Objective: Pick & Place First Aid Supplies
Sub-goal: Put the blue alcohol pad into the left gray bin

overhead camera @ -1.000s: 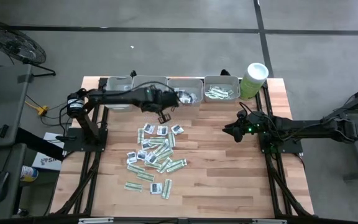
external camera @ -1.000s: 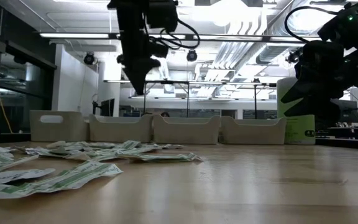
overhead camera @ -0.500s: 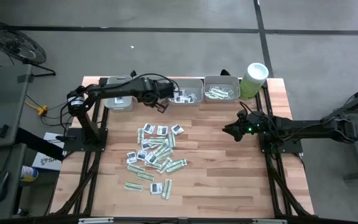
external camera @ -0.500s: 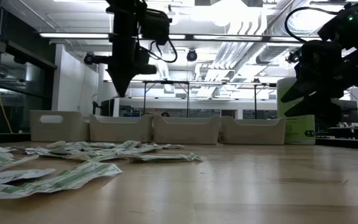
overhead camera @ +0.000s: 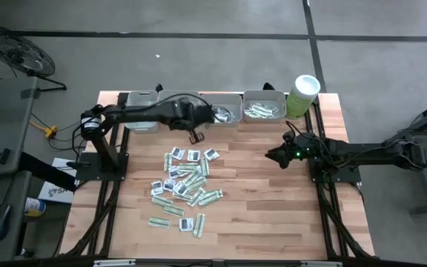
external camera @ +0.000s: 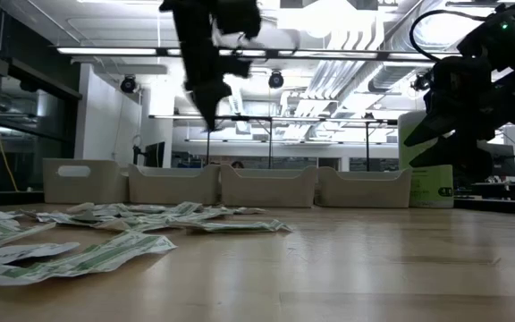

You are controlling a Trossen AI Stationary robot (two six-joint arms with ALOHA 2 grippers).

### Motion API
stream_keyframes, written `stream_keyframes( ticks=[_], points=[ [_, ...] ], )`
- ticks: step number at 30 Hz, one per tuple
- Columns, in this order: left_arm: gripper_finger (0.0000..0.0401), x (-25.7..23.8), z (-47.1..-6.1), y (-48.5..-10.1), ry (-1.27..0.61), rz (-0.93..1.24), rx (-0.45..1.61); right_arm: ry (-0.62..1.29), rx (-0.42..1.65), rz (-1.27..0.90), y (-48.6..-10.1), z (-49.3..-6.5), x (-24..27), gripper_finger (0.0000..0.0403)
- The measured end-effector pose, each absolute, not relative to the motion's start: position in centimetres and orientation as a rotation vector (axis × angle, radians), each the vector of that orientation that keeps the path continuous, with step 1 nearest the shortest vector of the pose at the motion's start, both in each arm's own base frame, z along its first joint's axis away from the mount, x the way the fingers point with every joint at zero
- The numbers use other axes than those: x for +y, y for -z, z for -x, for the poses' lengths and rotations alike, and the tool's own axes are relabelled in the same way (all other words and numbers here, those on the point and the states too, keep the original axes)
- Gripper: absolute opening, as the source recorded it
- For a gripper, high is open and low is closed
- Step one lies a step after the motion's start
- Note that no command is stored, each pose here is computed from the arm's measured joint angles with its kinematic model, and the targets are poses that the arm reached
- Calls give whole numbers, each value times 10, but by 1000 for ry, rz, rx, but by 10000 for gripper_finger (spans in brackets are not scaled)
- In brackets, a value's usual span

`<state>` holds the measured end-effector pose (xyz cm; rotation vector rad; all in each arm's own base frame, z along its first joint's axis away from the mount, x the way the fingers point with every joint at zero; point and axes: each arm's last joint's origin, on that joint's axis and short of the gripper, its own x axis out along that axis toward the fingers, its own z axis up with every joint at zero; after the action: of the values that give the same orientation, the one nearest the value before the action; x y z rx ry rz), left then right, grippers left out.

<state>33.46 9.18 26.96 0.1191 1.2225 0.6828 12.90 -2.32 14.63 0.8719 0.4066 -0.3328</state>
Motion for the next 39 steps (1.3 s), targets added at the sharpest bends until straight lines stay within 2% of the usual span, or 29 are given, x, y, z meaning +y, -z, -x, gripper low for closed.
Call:
stream_keyframes(
  ticks=[3,6,18,29,39],
  points=[
    [0,80,-350,-275,-537,-375,1163,345,400,-852,-146,-129,-24,183],
    [0,76,-361,-282,-523,-508,1070,347,399,-829,-147,-129,-24,183],
    [0,87,-383,-320,-856,-857,847,383,379,-800,-147,-129,-25,183],
    [0,87,-393,-358,-943,-933,526,400,336,-731,-151,-130,-27,183],
    [0,87,-394,-361,-929,-960,503,403,336,-724,-151,-130,-27,183]
  ],
)
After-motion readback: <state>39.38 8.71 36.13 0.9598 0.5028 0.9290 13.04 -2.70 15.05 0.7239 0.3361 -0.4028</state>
